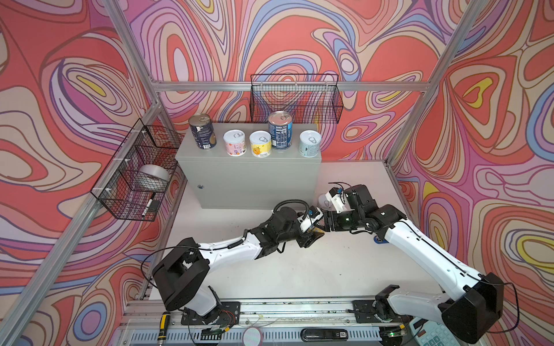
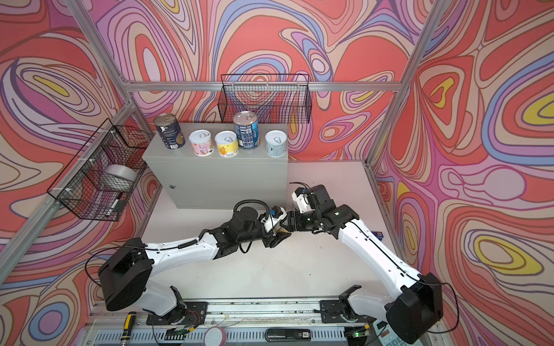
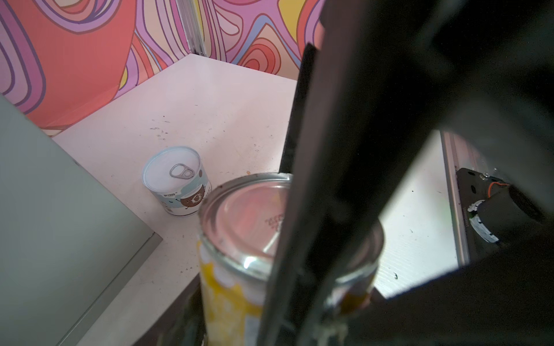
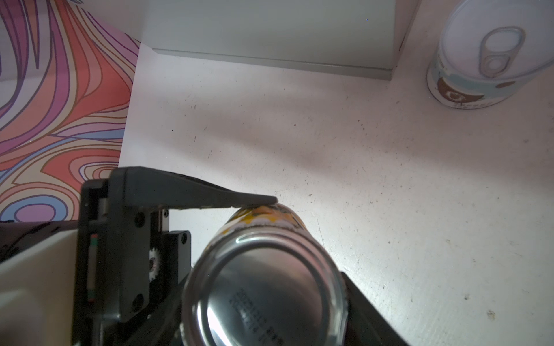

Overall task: Place and organize the canned foods onto the counter
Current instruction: 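Close the left gripper on the can held by the right gripper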

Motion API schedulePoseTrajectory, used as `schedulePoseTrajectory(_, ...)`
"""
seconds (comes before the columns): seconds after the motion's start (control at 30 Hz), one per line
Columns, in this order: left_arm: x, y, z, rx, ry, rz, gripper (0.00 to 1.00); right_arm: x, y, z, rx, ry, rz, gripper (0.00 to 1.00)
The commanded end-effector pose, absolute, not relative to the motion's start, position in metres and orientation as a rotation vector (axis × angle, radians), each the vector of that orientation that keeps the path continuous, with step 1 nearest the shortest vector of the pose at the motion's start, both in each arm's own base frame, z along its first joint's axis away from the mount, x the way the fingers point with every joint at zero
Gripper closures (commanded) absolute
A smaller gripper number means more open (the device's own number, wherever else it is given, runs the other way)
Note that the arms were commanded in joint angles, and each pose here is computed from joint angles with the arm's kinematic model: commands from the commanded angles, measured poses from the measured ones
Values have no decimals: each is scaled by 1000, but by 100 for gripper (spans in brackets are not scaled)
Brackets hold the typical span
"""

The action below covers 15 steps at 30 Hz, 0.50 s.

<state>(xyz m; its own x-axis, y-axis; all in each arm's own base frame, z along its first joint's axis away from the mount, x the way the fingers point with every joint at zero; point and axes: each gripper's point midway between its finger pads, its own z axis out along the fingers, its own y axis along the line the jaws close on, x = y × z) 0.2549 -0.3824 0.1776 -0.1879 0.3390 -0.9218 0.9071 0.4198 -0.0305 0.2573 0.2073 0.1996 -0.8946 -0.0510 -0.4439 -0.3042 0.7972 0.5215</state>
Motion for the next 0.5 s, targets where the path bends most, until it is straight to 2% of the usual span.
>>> schedulePoseTrajectory(0.0, 260, -378, 198, 1057, 1667, -727, 49, 261, 215, 216, -320, 2516, 875, 57)
schedulePoseTrajectory(0.47, 266, -365, 203, 969, 1698, -694, 51, 266, 212, 218, -299, 2523, 842, 41)
